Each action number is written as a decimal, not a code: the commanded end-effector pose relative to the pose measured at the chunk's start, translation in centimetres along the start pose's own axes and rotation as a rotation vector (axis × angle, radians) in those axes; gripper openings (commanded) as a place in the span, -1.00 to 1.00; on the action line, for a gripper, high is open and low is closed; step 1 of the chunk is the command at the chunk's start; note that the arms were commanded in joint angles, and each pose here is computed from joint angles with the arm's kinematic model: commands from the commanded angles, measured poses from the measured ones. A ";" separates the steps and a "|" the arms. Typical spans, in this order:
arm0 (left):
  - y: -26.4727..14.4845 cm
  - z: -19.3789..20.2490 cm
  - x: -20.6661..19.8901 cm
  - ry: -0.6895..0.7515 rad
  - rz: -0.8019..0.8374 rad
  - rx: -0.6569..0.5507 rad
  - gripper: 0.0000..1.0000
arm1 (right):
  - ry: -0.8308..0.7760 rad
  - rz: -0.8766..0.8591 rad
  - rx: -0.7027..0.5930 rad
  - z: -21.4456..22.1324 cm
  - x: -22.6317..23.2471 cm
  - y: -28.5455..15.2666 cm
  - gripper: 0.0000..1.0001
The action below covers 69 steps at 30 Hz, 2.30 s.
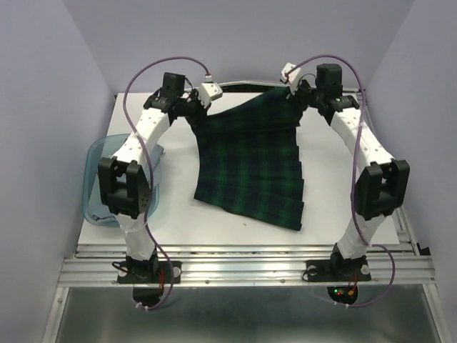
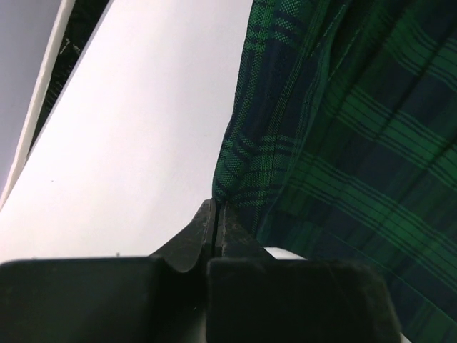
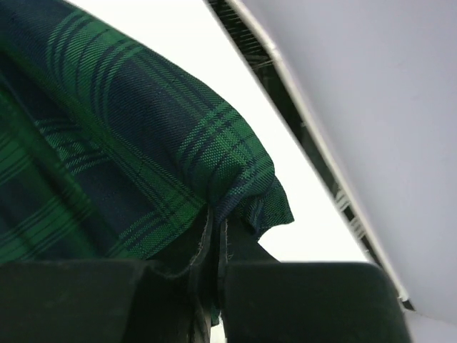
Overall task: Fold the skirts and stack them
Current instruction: Fold the skirt
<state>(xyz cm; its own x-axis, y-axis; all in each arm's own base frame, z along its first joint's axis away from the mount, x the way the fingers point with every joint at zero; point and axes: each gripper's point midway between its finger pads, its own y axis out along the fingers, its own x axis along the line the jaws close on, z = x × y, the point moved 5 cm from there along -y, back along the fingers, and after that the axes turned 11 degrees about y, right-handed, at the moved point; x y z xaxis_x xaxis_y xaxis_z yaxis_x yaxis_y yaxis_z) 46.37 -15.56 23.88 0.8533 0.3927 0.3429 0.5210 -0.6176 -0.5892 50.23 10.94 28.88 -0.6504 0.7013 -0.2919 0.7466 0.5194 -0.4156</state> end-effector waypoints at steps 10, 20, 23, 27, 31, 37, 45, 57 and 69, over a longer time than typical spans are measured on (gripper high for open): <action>-4.9 7.2 -16.0 0.041 0.256 0.083 -1.00 | 0.023 -0.278 0.138 9.2 13.6 -10.9 -0.99; -1.2 11.3 -25.6 0.025 0.421 0.262 -1.00 | 0.021 -0.379 0.339 21.4 20.8 -11.5 -0.99; -0.2 12.3 -25.8 -0.004 0.451 0.319 -1.00 | 0.041 -0.400 0.392 23.0 21.2 -10.7 -0.99; 0.5 12.7 -25.7 -0.020 0.466 0.352 -1.00 | 0.059 -0.397 0.414 23.6 21.1 -9.8 -0.99; 0.5 11.7 -25.3 -0.029 0.449 0.321 -0.93 | 0.048 -0.307 0.425 23.7 19.4 -8.0 -0.99; 0.4 11.1 -25.2 -0.076 0.438 0.324 -0.89 | 0.042 -0.196 0.462 23.2 15.9 -3.7 -0.99; -1.2 8.8 -25.1 -0.092 0.352 0.266 -0.33 | -0.028 -0.044 0.305 16.1 12.0 -5.3 -0.67; -3.7 1.3 -26.7 0.090 0.265 0.114 -0.02 | 0.299 0.132 0.343 10.2 10.6 -12.6 0.65; 3.3 -6.8 -24.2 0.016 0.279 -0.026 0.25 | 0.997 0.103 0.672 17.6 13.8 -12.4 0.43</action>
<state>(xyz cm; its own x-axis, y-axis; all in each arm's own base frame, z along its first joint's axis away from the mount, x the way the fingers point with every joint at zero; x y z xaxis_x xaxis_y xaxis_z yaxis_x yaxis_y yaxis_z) 26.81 -29.23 18.24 0.9576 0.1906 0.2162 0.2878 -0.6712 -0.6831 30.82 6.16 15.52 -0.1744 0.9658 0.1919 0.4608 0.2523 -0.8509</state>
